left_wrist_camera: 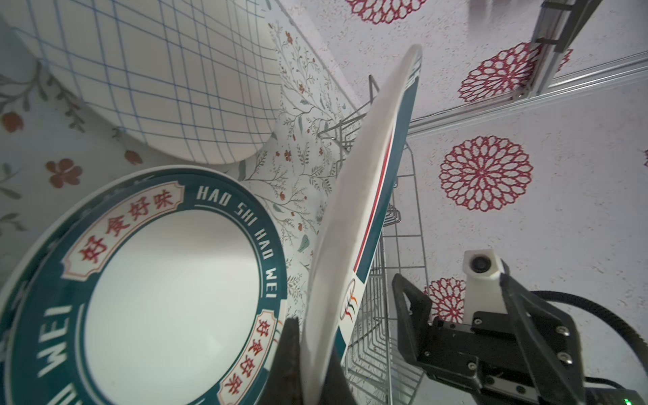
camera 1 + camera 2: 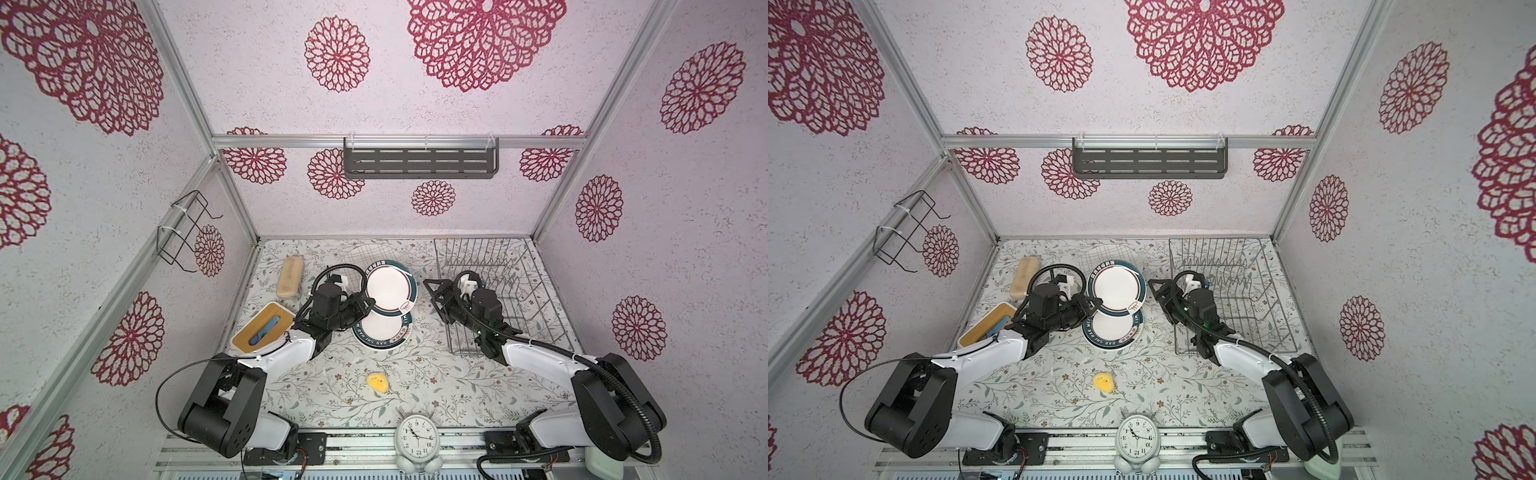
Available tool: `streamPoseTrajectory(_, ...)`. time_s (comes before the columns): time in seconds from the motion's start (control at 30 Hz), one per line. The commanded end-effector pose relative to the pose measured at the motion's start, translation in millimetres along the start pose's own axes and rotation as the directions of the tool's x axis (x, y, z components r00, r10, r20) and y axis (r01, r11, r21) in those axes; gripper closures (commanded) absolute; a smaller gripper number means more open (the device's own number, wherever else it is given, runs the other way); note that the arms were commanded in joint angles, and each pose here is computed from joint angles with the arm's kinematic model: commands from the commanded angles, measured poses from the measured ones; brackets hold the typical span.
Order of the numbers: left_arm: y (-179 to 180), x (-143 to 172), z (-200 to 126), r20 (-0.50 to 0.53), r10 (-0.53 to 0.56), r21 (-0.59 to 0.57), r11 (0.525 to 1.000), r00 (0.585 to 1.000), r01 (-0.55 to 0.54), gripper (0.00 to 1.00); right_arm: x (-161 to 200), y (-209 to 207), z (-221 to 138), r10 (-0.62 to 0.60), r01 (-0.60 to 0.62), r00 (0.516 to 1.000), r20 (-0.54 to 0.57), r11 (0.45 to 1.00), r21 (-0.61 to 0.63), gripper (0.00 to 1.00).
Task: Unload the plates from the dish rack
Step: Place the plate among the plates.
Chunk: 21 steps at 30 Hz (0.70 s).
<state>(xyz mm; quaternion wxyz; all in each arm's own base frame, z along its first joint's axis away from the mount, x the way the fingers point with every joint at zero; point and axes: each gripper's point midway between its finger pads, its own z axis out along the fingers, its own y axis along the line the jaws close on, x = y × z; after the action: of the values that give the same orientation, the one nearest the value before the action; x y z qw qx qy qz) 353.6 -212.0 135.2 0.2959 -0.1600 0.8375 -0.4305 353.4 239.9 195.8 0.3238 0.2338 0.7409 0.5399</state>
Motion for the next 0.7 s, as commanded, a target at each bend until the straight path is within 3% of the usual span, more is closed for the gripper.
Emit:
streamPoseTrajectory(0.0,7,1,-5,0.004,0.031,-0.026,0.999,1.0,-0.031,1.0,-5,15,5,-0.014,0.015,1.0,0.007,0.998,-0.061,0.09)
streamPoseTrajectory(0.47,49,24,4,-0.053,-0.016,-0.12,0.993,0.998,0.01,1.0,2,15,7,0.004,-0.006,1.0,-0.026,0.997,-0.08,0.1)
streamPoseTrajectory(0.67,55,27,6,-0.066,-0.035,-0.134,0.991,0.997,0.026,1.0,2,10,4,-0.039,0.038,0.999,-0.019,0.999,-0.035,0.1)
